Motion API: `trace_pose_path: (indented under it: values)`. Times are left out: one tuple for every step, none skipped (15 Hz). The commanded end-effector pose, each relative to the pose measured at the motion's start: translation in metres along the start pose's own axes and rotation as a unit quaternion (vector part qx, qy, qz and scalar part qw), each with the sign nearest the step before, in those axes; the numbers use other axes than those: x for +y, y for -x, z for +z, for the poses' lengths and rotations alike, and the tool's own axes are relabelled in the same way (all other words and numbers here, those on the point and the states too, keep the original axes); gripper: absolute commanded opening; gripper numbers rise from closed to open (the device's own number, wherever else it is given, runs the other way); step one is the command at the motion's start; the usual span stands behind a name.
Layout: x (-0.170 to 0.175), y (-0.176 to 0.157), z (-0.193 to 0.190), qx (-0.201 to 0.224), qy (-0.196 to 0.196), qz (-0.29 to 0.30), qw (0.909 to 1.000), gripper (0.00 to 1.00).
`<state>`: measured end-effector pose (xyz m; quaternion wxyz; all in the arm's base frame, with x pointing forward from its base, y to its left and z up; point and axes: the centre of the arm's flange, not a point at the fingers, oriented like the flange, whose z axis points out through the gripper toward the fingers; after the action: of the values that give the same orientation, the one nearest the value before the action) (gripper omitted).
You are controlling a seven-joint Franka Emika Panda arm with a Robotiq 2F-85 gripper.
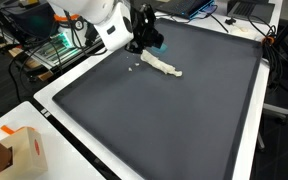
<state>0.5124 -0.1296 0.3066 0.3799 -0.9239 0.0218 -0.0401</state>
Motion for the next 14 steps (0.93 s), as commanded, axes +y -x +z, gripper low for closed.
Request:
trace_pose_path:
  values:
    - [-0.015,0.016,-0.003,-0.021,0.032,0.024,0.9990,0.25]
    - [-0.017,0.017,-0.003,-0.027,0.041,0.028,0.9984,0.25]
    - [-0.019,0.018,-0.005,-0.034,0.052,0.034,0.9975,0.25]
    - [-0.021,0.019,-0.006,-0.042,0.061,0.039,0.9965,0.25]
    - [-0.023,0.020,-0.007,-0.049,0.072,0.044,0.9952,0.25]
    - [-0.026,0.021,-0.008,-0.056,0.082,0.049,0.9939,0.25]
    - [-0.028,0.022,-0.009,-0.062,0.092,0.054,0.9923,0.25]
    - [-0.030,0.022,-0.010,-0.066,0.101,0.058,0.9910,0.25]
    - [-0.033,0.023,-0.010,-0.072,0.110,0.061,0.9894,0.25]
    - [-0.035,0.024,-0.011,-0.076,0.119,0.064,0.9879,0.25]
    - [-0.037,0.024,-0.011,-0.081,0.128,0.067,0.9861,0.25]
    - [-0.040,0.024,-0.013,-0.088,0.138,0.070,0.9840,0.25]
    - [-0.043,0.025,-0.014,-0.094,0.152,0.074,0.9812,0.25]
    - [-0.047,0.025,-0.015,-0.100,0.166,0.076,0.9781,0.25]
